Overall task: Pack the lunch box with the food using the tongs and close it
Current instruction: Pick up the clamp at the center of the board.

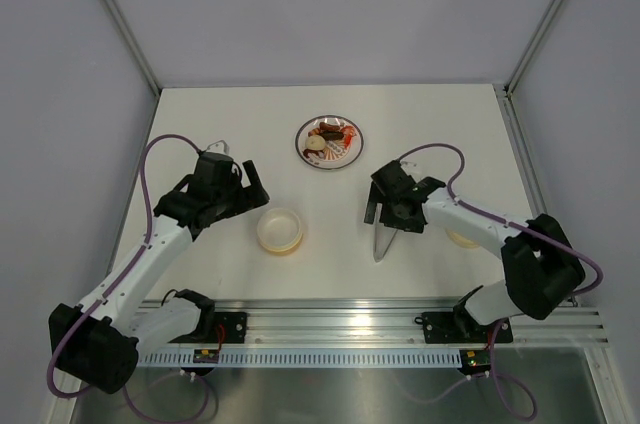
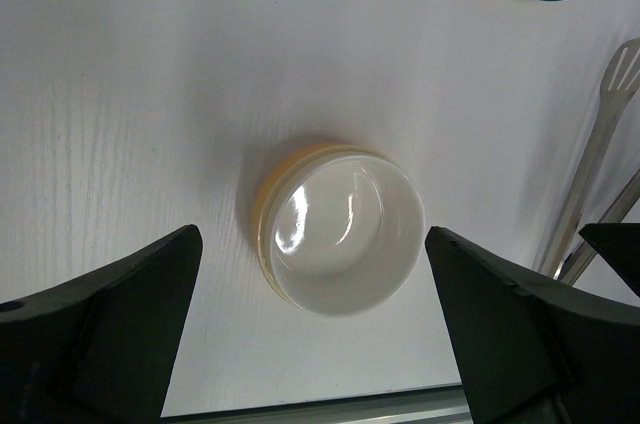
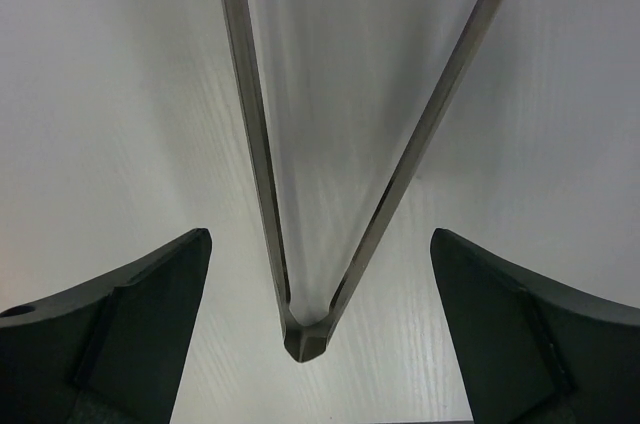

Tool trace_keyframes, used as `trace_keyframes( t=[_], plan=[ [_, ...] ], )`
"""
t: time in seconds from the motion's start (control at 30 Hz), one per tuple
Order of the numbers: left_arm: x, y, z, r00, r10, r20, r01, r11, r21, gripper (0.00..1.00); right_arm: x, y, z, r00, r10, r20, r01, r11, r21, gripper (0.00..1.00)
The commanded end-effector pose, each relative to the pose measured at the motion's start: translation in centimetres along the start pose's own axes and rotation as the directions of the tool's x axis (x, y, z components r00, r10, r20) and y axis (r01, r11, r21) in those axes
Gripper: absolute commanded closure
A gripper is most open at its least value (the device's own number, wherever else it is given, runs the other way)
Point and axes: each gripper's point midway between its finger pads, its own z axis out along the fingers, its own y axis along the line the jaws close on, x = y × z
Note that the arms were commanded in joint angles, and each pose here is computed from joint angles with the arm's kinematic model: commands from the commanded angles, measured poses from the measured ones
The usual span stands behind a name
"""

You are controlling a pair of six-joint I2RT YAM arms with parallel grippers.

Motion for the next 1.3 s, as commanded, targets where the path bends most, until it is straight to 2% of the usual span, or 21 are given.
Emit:
trace_keyframes(
  t=[0.0, 0.07, 0.33, 0.43, 0.67, 0.7, 0.83, 1.0, 1.03, 1.1, 1.13, 1.27],
  plan=[
    [-2.1, -1.0, -0.7, 0.998, 0.016, 0.067, -0.017, 1.000, 0.023, 0.01, -1.0, 0.1, 1.2, 0.994, 0.079, 0.075, -0.086, 0.993, 0.085, 0.01],
    [-2.0, -1.0, -0.7, 0.998, 0.017, 0.066, -0.018, 1.000, 0.023, 0.01, -1.0, 0.1, 2.2, 0.994, 0.076, 0.077, -0.084, 0.991, 0.109, 0.01],
    [-1.9, -0.8, -0.6, 0.998, 0.016, 0.063, -0.017, 1.000, 0.018, 0.01, -1.0, 0.2, 4.3, 0.991, 0.084, 0.100, -0.097, 0.985, 0.139, 0.19],
    [-1.8, -0.9, -0.5, 0.998, 0.016, 0.060, -0.017, 1.000, 0.021, 0.01, -1.0, 0.2, 4.8, 0.991, 0.080, 0.107, -0.096, 0.984, 0.151, 0.22],
    [-1.6, -1.0, -0.3, 0.999, 0.011, 0.052, -0.012, 0.999, 0.029, 0.01, -0.9, -0.2, 5.3, 0.991, 0.075, 0.113, -0.095, 0.979, 0.179, 0.46],
    [-1.6, -1.1, -0.3, 0.999, 0.010, 0.051, -0.012, 0.999, 0.032, 0.01, -0.9, -0.3, 5.1, 0.991, 0.072, 0.116, -0.092, 0.980, 0.177, 0.55],
    [-1.5, -1.2, -0.2, 0.999, 0.006, 0.048, -0.008, 0.999, 0.037, 0.01, -1.6, -0.5, 3.9, 0.991, 0.040, 0.131, -0.062, 0.983, 0.172, 0.72],
    [-1.9, -1.3, -0.4, 0.998, 0.010, 0.059, -0.012, 0.999, 0.035, 0.01, -4.2, 1.2, -0.2, 0.983, -0.110, 0.143, 0.098, 0.991, 0.094, 0.74],
    [-2.0, -1.3, -0.4, 0.998, 0.011, 0.058, -0.013, 0.999, 0.030, 0.01, -3.8, 1.2, -0.9, 0.983, -0.146, 0.108, 0.138, 0.987, 0.083, 0.73],
    [-2.1, -1.2, -0.3, 0.998, 0.019, 0.052, -0.020, 1.000, 0.021, 0.01, -4.8, 2.5, -2.8, 0.971, -0.214, 0.107, 0.212, 0.977, 0.032, 0.72],
    [-2.4, -1.2, -0.4, 0.998, 0.021, 0.055, -0.021, 1.000, 0.012, 0.01, -4.1, 2.5, -3.4, 0.968, -0.246, 0.057, 0.246, 0.969, 0.011, 0.71],
    [-3.1, -1.2, -0.6, 0.997, 0.034, 0.063, -0.034, 0.999, -0.008, 0.01, -4.4, 4.2, -6.3, 0.944, -0.330, 0.018, 0.330, 0.940, -0.088, 0.69]
  ],
)
